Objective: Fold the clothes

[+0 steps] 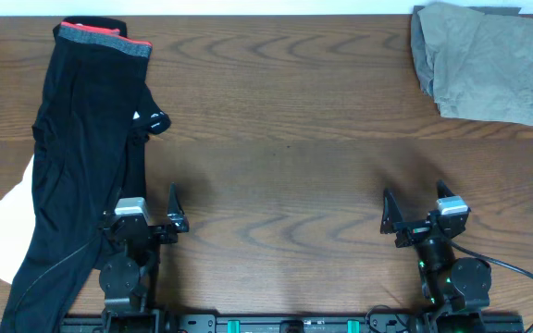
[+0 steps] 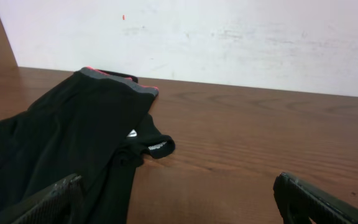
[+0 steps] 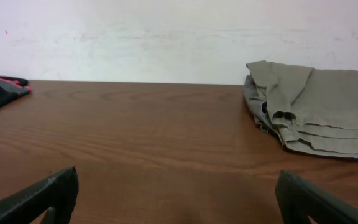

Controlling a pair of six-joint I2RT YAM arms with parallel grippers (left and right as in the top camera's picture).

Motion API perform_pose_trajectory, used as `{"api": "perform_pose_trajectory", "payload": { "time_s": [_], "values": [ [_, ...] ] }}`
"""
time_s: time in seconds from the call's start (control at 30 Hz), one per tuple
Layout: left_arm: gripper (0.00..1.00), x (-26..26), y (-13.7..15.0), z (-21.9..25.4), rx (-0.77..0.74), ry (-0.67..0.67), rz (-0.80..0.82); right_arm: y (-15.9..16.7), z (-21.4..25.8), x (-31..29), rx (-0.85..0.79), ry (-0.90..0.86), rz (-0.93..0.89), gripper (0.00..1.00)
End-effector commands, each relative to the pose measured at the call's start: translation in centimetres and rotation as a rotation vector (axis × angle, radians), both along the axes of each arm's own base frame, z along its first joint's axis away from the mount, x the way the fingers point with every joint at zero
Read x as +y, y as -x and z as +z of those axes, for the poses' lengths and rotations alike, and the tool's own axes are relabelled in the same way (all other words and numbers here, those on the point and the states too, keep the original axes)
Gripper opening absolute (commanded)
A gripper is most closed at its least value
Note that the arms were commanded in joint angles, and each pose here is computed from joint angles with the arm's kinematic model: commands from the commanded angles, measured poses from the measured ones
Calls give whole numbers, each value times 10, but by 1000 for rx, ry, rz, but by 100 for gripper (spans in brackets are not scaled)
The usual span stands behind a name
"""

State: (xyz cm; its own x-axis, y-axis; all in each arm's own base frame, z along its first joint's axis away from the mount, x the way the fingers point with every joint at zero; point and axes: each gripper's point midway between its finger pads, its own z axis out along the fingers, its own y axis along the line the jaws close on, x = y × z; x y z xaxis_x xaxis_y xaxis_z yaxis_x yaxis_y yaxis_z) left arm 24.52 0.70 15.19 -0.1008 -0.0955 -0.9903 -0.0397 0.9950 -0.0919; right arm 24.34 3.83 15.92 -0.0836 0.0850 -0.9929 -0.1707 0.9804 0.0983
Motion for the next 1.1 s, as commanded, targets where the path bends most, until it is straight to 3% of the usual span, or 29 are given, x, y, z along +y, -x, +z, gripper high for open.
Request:
{"api": "perform_pose_trajectory", "payload": {
  "time_s": [0.0, 0.33, 0.63, 1.07],
  "values": [
    [98, 2, 1, -16, 53, 5, 12, 1, -1, 4, -4, 12, 19, 99],
    [98, 2, 1, -16, 52, 7, 11, 1, 6, 4, -32, 9, 20, 99],
    [98, 2, 2, 7, 34, 178, 33, 1, 15, 4, -25, -28, 17, 99],
    [98, 6, -27, 38, 315, 177, 72, -28, 46, 8, 139, -6, 17, 99]
  ]
}}
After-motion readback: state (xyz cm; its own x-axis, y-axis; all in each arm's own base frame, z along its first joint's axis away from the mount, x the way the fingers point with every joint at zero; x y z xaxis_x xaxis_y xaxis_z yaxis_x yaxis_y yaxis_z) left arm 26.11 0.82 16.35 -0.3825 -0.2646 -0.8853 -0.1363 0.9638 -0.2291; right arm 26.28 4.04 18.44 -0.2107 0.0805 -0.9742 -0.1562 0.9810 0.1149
